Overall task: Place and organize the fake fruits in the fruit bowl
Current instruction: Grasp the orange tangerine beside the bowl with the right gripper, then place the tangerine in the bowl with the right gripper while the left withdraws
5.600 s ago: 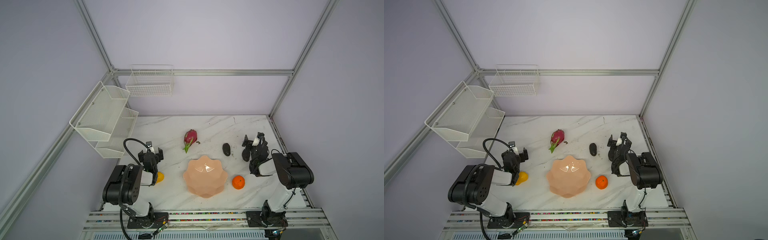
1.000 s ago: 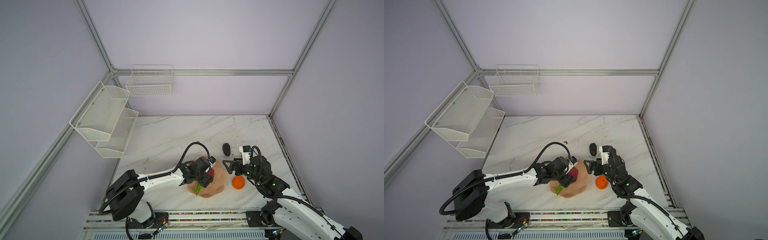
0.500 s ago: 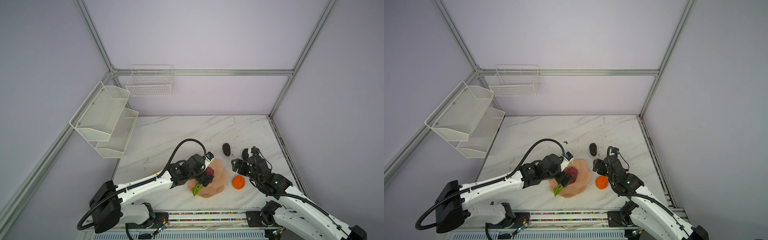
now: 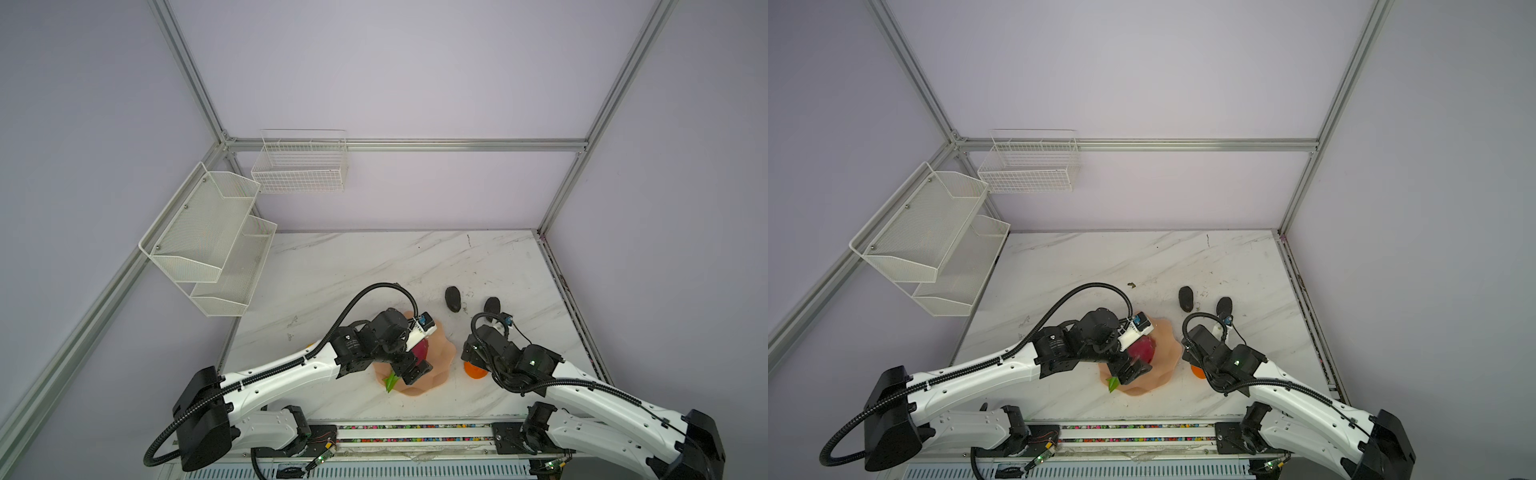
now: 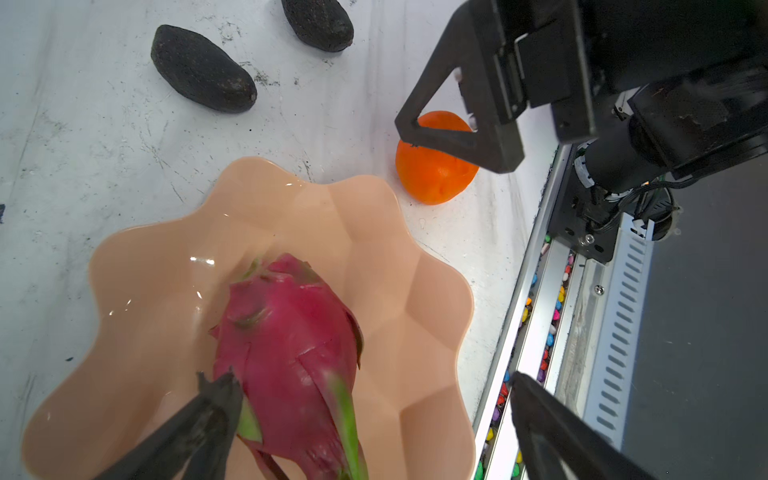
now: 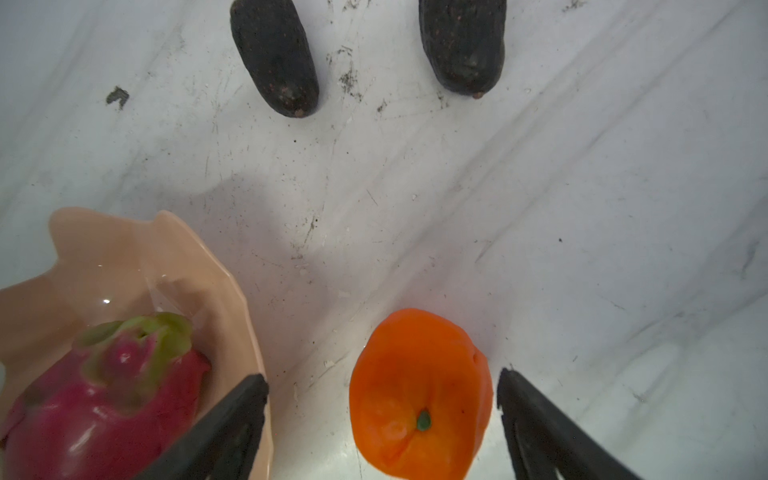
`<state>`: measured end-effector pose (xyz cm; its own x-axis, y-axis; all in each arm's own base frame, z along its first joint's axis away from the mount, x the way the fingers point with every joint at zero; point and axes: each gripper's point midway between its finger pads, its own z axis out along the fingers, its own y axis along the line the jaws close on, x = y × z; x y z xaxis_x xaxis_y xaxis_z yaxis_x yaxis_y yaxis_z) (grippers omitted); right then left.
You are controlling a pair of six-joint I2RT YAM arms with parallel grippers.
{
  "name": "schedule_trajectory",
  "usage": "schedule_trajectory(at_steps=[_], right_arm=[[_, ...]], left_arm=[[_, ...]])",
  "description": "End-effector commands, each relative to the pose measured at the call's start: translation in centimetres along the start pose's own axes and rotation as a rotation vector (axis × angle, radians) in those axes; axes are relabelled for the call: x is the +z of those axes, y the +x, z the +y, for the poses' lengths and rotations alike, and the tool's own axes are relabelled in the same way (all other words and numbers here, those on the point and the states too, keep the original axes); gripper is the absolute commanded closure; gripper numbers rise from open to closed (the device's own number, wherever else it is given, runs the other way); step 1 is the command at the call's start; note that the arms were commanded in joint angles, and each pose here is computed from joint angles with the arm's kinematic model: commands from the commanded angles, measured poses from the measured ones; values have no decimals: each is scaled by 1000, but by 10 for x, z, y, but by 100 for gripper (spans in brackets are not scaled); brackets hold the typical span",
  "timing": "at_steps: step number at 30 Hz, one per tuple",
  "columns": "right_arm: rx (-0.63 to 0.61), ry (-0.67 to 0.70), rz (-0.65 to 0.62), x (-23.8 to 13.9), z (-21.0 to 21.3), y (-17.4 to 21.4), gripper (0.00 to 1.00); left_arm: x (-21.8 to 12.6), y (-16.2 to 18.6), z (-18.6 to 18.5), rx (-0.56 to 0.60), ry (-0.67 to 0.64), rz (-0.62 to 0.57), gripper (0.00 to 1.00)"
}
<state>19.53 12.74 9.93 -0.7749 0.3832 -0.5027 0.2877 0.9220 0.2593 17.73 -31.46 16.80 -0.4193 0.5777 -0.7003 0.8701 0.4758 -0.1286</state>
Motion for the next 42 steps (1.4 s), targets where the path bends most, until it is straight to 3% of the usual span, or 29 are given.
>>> schedule_trajectory(at_steps=[1,10,12,18,20,25,28,31,33,35,38,42], right_arm=[[4,81,19,3,-10,10,9],[3,95,63,15,-13,26,10],[3,93,71,17,-13,28,24],[-9,118,101,30,-19,40,27],[-5,117,99,31,-20,41,33],[2,87,65,22,-11,29,47],[-64,97,9,4,2,4,49],[-138,112,-63,-19,19,-27,50],[-205,25,-94,-29,48,-42,50],[-265,-147,-114,-36,86,-47,50],[-288,-336,-117,-42,120,-42,50],[-301,-431,-40,-37,135,-23,50]], left_arm=[[-16,-39,-11,51,32,-89,0],[-17,-35,-8,65,17,-102,0],[-18,-36,-8,68,15,-107,0],[-24,-36,-8,75,5,-130,0],[-27,-36,-6,75,-3,-138,0],[-36,-41,-3,77,-31,-177,0],[-43,-47,3,69,-70,-210,0],[-52,-49,24,7,-194,-229,0],[-60,-47,40,-45,-287,-248,0],[-66,-44,54,-78,-361,-257,0],[-73,-38,64,-121,-416,-232,0],[-81,-25,71,-197,-460,-195,0]])
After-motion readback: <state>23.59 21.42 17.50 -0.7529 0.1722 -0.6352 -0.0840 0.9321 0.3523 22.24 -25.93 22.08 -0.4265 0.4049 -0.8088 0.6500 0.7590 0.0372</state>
